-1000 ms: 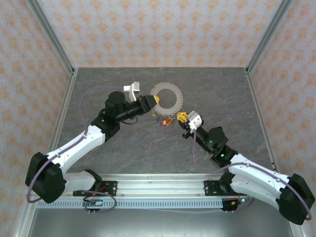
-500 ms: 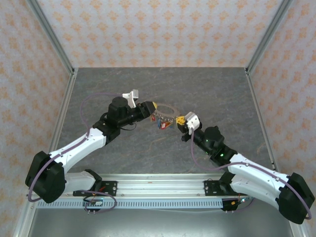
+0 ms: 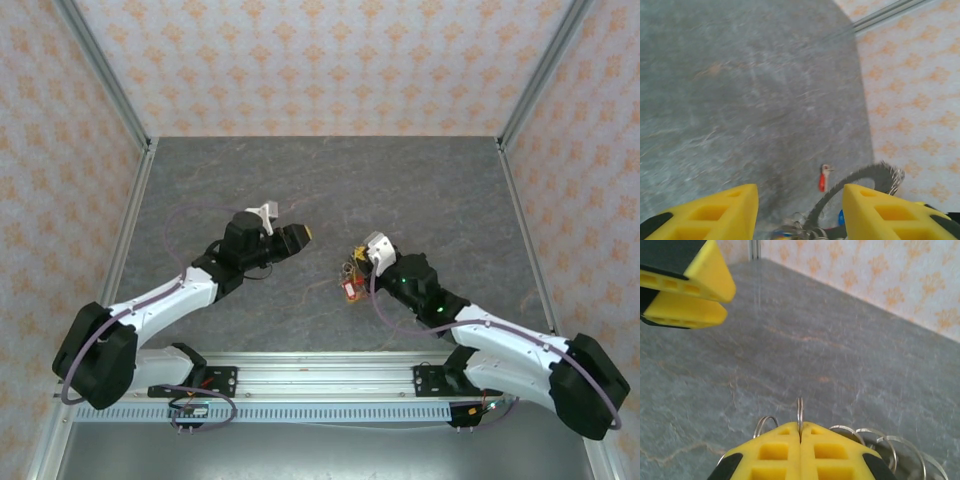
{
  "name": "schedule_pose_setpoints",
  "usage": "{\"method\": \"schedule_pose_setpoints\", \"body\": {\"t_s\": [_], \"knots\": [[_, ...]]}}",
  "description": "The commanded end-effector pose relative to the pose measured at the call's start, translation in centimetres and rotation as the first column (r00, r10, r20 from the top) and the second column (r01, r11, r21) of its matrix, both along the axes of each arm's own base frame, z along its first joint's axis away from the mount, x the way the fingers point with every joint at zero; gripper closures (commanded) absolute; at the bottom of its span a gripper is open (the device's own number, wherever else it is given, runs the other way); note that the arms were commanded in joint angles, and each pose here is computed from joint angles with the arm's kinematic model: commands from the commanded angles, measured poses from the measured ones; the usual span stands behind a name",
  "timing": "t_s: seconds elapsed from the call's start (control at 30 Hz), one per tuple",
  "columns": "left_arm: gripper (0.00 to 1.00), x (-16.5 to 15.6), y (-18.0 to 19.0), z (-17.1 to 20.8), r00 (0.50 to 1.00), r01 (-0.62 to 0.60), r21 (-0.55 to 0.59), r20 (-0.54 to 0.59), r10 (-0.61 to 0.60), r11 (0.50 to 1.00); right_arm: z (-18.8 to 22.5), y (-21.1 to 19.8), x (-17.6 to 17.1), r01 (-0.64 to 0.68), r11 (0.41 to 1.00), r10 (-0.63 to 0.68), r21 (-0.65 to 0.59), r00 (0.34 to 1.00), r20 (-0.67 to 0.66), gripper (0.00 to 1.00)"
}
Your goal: Put the keys on the keyring
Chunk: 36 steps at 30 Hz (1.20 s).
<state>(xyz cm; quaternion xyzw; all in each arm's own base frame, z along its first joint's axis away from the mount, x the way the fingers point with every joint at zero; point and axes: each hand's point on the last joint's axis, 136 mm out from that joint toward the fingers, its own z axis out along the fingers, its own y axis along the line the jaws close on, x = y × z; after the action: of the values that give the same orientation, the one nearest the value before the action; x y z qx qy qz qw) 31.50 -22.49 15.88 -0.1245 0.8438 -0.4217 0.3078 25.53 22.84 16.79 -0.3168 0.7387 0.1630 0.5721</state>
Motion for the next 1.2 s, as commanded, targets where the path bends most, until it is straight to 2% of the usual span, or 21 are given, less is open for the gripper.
{"method": "schedule_pose_setpoints", "body": {"t_s": [0.0,0.17,0.33,0.43,0.53,0.73,0.83,0.93,1.03,1.07,1.17], "knots": [[0.52,0.6,0.9,-1.0,0.998,-0.059,0.010,0.021,0.059,0.998,0.5,0.7,0.4,-0.005,1.000,0.005,0.021,1.000,0.005,1.00],[0.52,0.5,2.2,-0.7,0.995,-0.088,0.080,0.064,0.083,0.993,-1.3,1.6,-0.9,-0.114,0.993,0.114,-0.040,0.993,-0.011,1.00],[0.43,0.4,2.7,2.9,0.974,-0.067,0.122,0.225,0.038,0.990,0.9,3.3,-3.0,-0.280,0.960,0.281,-0.020,0.958,0.059,1.00],[0.30,-0.2,1.9,5.4,0.936,0.004,0.151,0.347,-0.057,0.989,2.3,4.1,-4.4,-0.379,0.925,0.376,0.030,0.924,0.073,1.00],[0.27,-1.0,1.2,7.1,0.885,0.072,0.195,0.439,-0.152,0.978,3.2,4.5,-5.3,-0.464,0.880,0.462,0.105,0.886,0.039,1.00],[0.25,-2.5,-0.5,8.1,0.806,0.184,0.219,0.525,-0.275,0.958,3.9,4.7,-5.8,-0.552,0.809,0.559,0.203,0.829,0.028,1.00],[0.26,-3.9,-2.0,7.7,0.732,0.276,0.256,0.569,-0.375,0.926,4.1,4.7,-5.5,-0.567,0.787,0.578,0.243,0.815,0.032,1.00],[0.31,-5.9,-3.9,6.6,0.634,0.403,0.327,0.574,-0.518,0.855,3.9,4.5,-5.1,-0.574,0.780,0.587,0.249,0.809,0.026,1.00],[0.37,-7.0,-5.1,5.6,0.574,0.468,0.388,0.550,-0.607,0.794,4.0,4.4,-5.1,-0.604,0.760,0.616,0.242,0.787,0.027,1.00],[0.41,-7.4,-5.5,5.3,0.543,0.491,0.408,0.547,-0.637,0.769,4.0,4.4,-5.2,-0.617,0.753,0.628,0.227,0.778,0.030,1.00],[0.55,-8.0,-6.0,4.1,0.492,0.531,0.451,0.525,-0.695,0.717,3.5,4.5,-5.4,-0.641,0.748,0.648,0.170,0.761,0.018,1.00]]}}
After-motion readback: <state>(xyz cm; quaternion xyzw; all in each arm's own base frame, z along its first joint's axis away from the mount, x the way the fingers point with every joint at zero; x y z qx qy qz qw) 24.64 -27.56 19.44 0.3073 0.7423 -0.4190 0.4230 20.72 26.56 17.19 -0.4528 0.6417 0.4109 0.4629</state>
